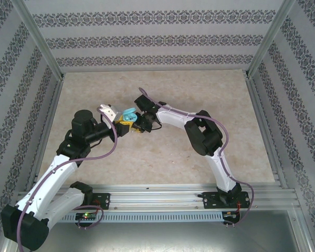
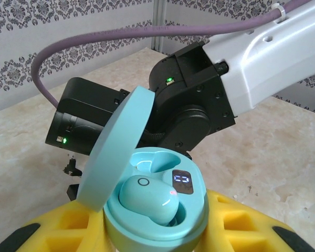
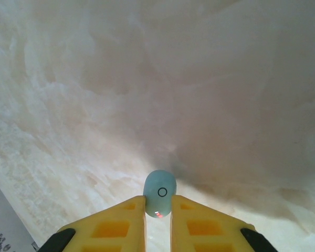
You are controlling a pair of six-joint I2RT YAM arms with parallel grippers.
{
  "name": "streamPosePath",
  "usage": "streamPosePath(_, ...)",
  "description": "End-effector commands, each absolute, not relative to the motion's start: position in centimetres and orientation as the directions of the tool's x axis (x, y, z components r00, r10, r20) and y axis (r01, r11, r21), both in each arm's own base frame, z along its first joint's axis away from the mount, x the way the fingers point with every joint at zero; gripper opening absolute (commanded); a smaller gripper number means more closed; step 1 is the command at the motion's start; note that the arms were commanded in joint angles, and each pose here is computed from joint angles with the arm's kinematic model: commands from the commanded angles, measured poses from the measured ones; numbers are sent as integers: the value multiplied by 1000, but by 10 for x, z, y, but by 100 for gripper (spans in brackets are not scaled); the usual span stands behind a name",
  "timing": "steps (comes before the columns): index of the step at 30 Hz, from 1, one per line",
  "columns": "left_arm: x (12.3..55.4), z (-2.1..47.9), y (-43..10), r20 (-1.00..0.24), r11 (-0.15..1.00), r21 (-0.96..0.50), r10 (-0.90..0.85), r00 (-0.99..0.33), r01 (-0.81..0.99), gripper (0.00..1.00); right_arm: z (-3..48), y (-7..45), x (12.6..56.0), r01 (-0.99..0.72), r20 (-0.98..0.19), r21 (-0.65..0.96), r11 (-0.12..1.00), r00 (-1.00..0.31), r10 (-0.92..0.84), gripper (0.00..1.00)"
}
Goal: Insert wireless bluetooth earbuds into charging case
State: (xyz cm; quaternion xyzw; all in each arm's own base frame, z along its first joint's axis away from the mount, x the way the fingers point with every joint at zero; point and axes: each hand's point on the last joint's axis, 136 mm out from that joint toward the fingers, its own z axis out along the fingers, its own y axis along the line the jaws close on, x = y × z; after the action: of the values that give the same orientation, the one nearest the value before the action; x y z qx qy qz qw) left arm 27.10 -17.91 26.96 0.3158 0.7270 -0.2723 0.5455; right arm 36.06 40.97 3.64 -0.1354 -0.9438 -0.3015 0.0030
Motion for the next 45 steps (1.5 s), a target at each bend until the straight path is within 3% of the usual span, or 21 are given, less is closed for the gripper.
streamPosePath(1,272,280,-176,-976,655,-2,163,-144,755,7,32,414,355,207,85,537,818,-978,191,17)
streamPosePath(6,272,279,-176,-975,656,-3,165,-147,755,7,38,416,357,168,68,533,829,-985,156,17)
streamPosePath(12,271,280,-176,-975,653,-2,166,-145,758,7,78,405,360,72,-50,543,837,-992,117,17)
streamPosePath(17,270,283,-182,-979,626,-15,151,-139,780,7,121,375,354,-19,-191,518,855,-977,94,18)
streamPosePath(32,282,302,-207,-988,509,-47,101,-114,859,7,224,297,321,-140,-419,511,848,-902,103,18)
streamPosePath(45,289,319,-221,-990,427,-64,83,-110,902,7,332,282,288,-465,-709,528,711,-702,67,16)
